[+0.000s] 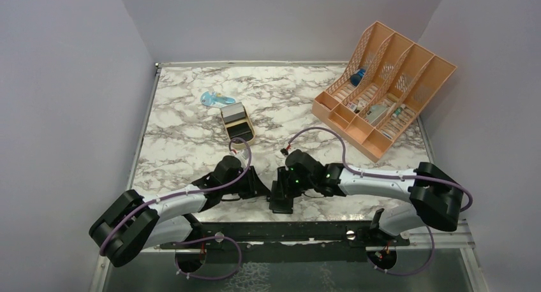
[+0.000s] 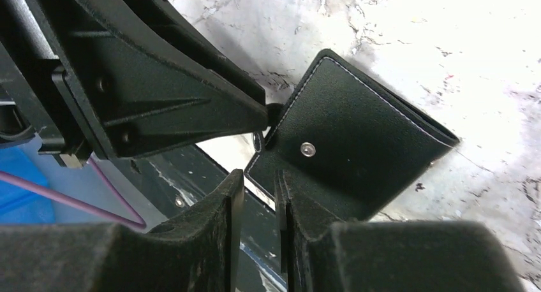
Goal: Put the credit cards into the card holder
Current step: Close the card holder at the center of the board.
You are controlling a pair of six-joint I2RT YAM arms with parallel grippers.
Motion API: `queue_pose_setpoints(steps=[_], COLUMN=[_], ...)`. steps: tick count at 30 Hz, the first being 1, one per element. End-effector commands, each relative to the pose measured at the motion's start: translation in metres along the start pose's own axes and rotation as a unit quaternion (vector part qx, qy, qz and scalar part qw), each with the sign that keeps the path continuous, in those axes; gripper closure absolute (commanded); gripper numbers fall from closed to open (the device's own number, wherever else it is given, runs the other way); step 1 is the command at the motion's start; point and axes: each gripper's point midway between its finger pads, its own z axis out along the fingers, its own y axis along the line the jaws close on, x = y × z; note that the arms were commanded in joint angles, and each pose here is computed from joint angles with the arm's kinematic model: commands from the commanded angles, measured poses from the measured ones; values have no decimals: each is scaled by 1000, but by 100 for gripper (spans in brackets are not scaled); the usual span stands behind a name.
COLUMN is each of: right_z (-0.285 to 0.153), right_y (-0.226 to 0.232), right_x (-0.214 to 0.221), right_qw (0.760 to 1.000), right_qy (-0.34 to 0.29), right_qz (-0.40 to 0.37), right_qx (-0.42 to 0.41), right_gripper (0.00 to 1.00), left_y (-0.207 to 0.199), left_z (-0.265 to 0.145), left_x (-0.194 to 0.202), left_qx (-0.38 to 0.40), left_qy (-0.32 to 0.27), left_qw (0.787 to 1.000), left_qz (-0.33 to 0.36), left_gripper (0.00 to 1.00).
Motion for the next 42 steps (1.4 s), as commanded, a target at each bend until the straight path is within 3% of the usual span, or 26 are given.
queue_pose_setpoints(steps=[1,26,42], right_z=[8,25,25], right_y=[18,11,7], right_x=[-6,-2,-4], right_qw=[999,999,1000], right_qy=[-7,5,-3], right_qz=[15,19,23], right_qx=[-37,-26,-12], right_gripper=[76,78,72], left_y=[-3,-3,-2], left_z=[0,-1,-2], left_x=[-6,-6,-5], left_qx=[7,10,10], left_qy=[-17,-22,-24], left_qw=[1000,1000,1000], left_qz=[2,1,0], left_gripper=[75,75,76])
